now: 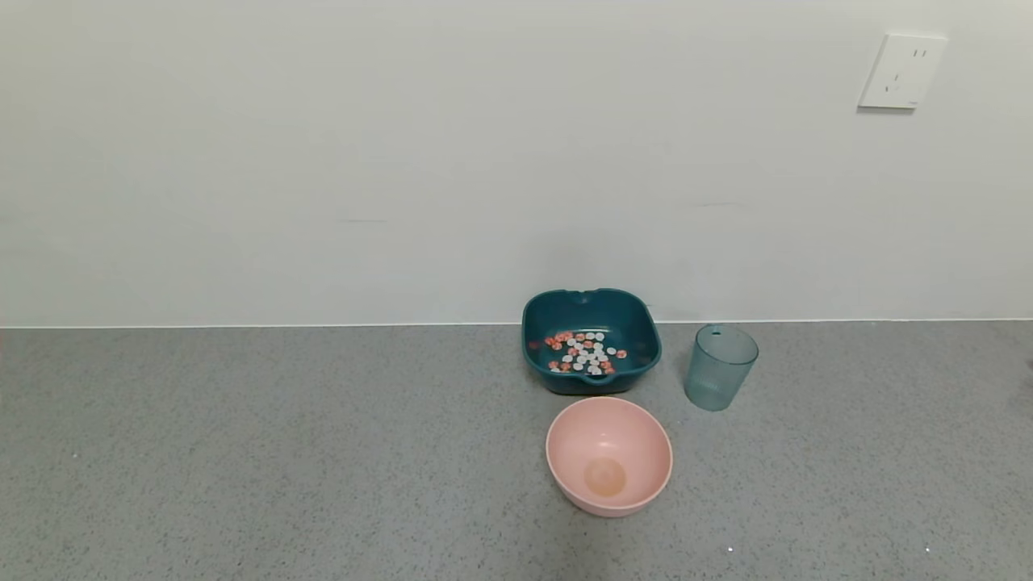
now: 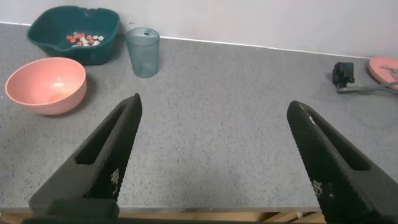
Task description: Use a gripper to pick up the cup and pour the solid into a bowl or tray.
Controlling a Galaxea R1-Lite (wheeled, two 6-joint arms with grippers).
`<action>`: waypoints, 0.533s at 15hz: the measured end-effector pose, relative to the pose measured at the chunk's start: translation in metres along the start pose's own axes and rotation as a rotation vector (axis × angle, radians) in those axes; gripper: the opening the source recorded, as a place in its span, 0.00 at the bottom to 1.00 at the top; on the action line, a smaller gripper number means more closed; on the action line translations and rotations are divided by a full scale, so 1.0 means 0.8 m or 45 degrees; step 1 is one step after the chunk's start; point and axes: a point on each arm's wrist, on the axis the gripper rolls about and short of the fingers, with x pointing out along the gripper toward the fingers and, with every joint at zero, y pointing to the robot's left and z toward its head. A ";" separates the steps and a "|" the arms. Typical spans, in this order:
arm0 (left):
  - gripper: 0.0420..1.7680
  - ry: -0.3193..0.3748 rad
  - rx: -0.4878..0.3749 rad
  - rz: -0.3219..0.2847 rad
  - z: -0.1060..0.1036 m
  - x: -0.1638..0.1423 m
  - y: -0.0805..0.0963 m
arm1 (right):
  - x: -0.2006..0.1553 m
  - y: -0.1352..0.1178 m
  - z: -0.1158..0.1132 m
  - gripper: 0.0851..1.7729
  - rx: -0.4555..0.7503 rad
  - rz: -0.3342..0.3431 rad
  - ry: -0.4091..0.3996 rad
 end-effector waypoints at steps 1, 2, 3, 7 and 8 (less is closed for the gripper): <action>0.97 0.001 0.000 0.000 0.000 0.000 0.000 | -0.001 0.000 0.000 0.96 0.001 0.001 -0.007; 0.97 0.000 0.000 0.000 0.000 0.000 0.000 | -0.001 -0.001 0.000 0.96 0.002 0.015 -0.010; 0.97 0.000 0.000 0.001 0.000 0.000 0.000 | -0.002 -0.002 -0.002 0.96 0.003 0.039 -0.013; 0.97 0.001 -0.001 -0.001 0.000 0.000 0.000 | 0.000 -0.006 -0.011 0.96 0.019 0.108 -0.025; 0.97 0.001 0.000 0.000 0.000 0.000 0.000 | 0.003 -0.006 -0.016 0.96 0.020 0.111 -0.039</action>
